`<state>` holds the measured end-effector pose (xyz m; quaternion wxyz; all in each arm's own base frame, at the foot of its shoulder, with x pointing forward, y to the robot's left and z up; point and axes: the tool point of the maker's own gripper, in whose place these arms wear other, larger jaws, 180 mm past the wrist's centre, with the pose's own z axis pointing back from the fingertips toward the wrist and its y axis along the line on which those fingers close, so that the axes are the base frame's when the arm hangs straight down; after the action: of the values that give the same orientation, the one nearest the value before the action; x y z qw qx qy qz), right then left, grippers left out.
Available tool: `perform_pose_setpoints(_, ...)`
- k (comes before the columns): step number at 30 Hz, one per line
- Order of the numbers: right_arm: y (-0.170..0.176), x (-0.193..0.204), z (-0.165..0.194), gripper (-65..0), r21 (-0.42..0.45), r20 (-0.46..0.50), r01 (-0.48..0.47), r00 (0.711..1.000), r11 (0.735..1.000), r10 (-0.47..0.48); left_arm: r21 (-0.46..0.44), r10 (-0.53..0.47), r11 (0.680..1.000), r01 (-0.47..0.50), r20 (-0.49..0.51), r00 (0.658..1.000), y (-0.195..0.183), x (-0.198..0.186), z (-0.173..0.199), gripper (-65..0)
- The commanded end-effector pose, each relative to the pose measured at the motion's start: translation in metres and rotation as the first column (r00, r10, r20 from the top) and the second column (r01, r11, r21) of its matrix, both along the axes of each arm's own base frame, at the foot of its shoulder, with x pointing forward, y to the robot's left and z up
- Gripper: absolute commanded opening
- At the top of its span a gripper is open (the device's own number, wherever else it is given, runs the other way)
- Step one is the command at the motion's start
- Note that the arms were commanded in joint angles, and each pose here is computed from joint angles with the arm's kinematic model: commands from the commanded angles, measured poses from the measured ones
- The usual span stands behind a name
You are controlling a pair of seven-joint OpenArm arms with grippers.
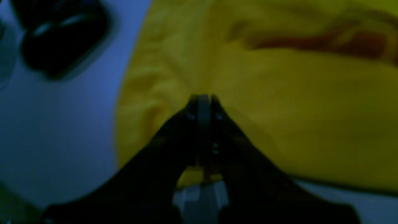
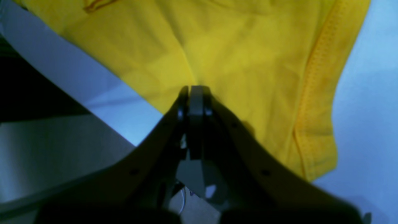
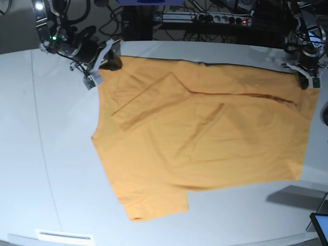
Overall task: Fold the T-shirt properly
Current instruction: 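Pull both held corners away from the shirt to stretch it flat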
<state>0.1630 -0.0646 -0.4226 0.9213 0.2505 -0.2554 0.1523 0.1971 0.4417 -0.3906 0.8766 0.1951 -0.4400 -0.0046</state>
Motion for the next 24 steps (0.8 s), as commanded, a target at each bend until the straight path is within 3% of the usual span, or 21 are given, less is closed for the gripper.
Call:
perform_pose_setpoints(1,-0.023,-0.027,-0.023,-64.9,-0.140,-0.116,-0.045,0.993,0.989,0.028,0.032,-0.013,0.999,0.012,0.024,1.000,0.007,0.006,0.014,-65.0)
perform_pose_setpoints(10,-0.026,-0.027,-0.023,-64.9,-0.146,-0.116,-0.048,0.993,0.988,0.031,0.031,-0.031,0.999,0.030,0.008,1.000,0.000,0.000,0.011,-65.0)
perform_pose_setpoints(24,-0.035,-0.034,-0.026,-64.9,-0.169,-0.132,-0.062,0.990,0.984,0.039,0.105,-0.084,0.991,0.088,-0.050,0.995,-0.009,-0.009,0.012,-65.0)
